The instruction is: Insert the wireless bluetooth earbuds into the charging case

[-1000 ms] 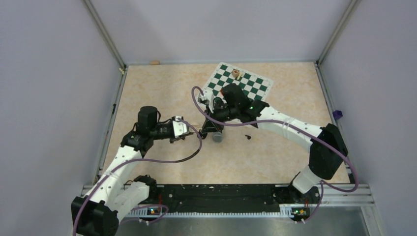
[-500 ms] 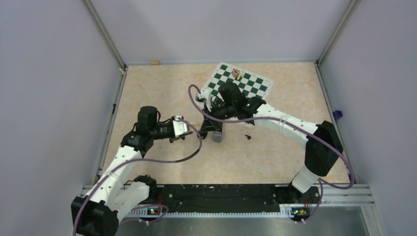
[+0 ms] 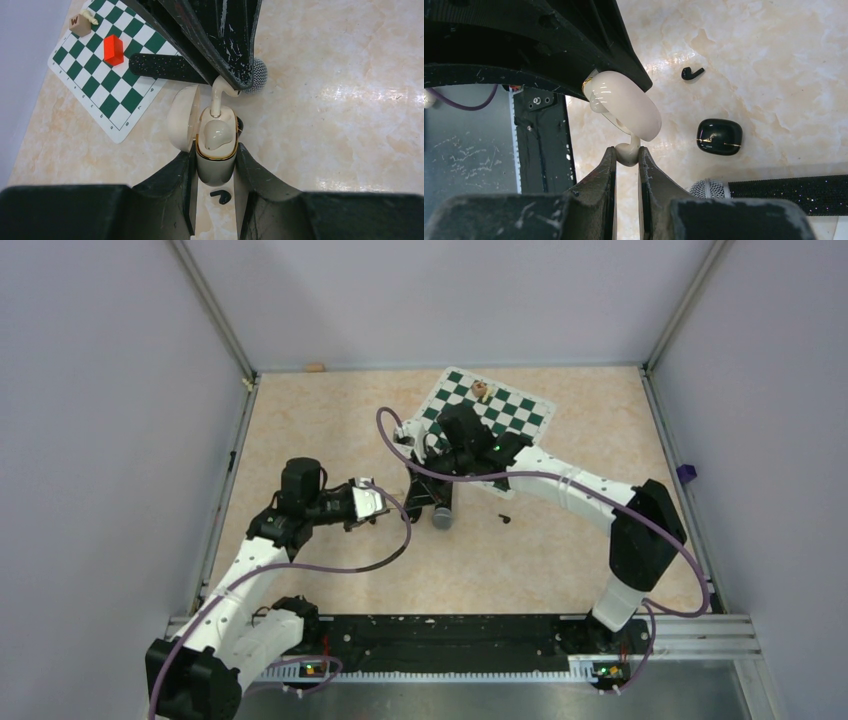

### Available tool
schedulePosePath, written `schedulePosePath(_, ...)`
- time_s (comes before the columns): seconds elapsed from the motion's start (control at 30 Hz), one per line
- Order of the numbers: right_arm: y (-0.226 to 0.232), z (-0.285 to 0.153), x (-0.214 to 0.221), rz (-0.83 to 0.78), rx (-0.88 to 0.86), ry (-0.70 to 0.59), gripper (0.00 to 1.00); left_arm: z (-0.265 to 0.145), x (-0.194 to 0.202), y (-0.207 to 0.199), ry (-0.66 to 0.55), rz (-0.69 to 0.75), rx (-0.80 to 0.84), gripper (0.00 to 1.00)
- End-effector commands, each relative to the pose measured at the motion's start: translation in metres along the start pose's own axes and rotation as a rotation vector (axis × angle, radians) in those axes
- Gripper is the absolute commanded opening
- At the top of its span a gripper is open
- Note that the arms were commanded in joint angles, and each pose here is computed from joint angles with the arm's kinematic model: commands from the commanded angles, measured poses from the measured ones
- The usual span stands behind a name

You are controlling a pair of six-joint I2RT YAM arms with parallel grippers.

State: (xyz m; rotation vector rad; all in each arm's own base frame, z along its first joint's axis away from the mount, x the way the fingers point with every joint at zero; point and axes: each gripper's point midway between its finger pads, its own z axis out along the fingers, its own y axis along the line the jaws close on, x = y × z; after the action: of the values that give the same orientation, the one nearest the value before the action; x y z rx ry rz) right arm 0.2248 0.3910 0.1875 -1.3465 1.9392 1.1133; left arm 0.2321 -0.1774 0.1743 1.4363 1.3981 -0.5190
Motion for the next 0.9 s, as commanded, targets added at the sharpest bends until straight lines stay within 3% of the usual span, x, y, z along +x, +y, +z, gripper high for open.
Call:
schedulePosePath(0.0,-0.005,0.003,-0.037,-0.052,0.026,-0.086,0.00,0.003,-0.018,-0.012,-0.081,0.039,0.056,0.00)
schedulePosePath(0.47,-0.009,0.009,-0.045,-0.010,0.028,-0.079,0.00,0.003,-0.017,-0.015,-0.087,0.043,0.068,0.00)
schedulePosePath(0.87,-0.016,0.013,-0.045,-0.002,0.066,-0.063,0.09,0.003,-0.018,-0.016,-0.095,0.040,0.074,0.00)
